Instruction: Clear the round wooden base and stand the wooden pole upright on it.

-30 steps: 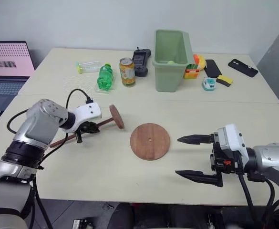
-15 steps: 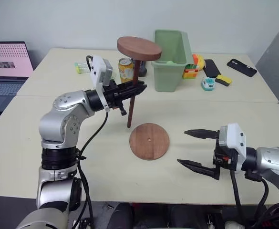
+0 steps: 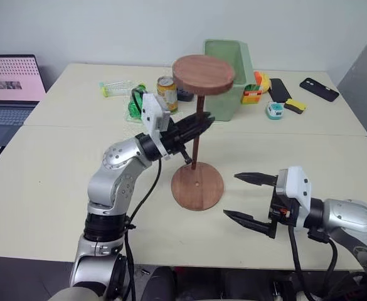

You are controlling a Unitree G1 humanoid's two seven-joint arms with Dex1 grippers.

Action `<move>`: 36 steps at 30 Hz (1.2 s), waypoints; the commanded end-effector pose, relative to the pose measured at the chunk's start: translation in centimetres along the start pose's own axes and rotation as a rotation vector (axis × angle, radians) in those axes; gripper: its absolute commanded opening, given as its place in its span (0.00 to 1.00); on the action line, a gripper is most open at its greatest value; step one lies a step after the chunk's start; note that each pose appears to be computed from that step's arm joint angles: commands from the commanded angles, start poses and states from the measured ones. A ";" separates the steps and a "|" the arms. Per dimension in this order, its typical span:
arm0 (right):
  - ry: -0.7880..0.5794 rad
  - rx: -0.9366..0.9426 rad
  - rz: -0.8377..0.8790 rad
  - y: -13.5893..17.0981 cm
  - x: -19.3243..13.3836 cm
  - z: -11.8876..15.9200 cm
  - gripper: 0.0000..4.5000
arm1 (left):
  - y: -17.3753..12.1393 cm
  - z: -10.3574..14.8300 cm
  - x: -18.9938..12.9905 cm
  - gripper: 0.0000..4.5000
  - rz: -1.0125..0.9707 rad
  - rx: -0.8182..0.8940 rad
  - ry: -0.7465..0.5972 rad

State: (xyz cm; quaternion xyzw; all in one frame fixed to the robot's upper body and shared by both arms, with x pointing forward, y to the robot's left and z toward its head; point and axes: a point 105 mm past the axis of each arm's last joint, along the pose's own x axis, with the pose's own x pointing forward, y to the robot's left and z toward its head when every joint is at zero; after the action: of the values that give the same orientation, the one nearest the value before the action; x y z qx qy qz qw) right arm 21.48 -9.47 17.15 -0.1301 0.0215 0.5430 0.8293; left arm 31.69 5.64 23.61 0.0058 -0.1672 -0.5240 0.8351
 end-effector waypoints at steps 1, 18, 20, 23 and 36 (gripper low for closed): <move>0.003 -0.041 -0.003 -0.2 0.0 0.2 1.00 | -1.0 0.8 0.2 0.06 -0.022 0.025 -0.058; 0.056 -0.050 -0.017 -0.6 -0.5 -0.8 1.00 | -2.3 -1.9 -0.3 0.06 -0.034 -0.043 -0.010; 0.056 -0.050 -0.016 -0.6 -0.5 -0.8 1.00 | -2.3 -2.1 -0.4 0.06 -0.033 -0.046 -0.005; 0.058 -0.050 -0.015 -0.6 -0.6 -0.8 1.00 | -2.2 -2.6 -0.6 0.06 -0.028 -0.048 0.003; 0.068 -0.049 -0.007 -0.4 -0.8 -0.8 1.00 | -2.1 -3.7 -0.9 0.06 -0.008 -0.039 0.004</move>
State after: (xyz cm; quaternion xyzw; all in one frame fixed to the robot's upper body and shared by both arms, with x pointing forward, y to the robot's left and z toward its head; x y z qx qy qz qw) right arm 21.94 -10.52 15.69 -0.1586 0.0530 0.5335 0.8291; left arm 30.90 5.13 19.61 -0.0153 -0.1507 -0.5272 0.8361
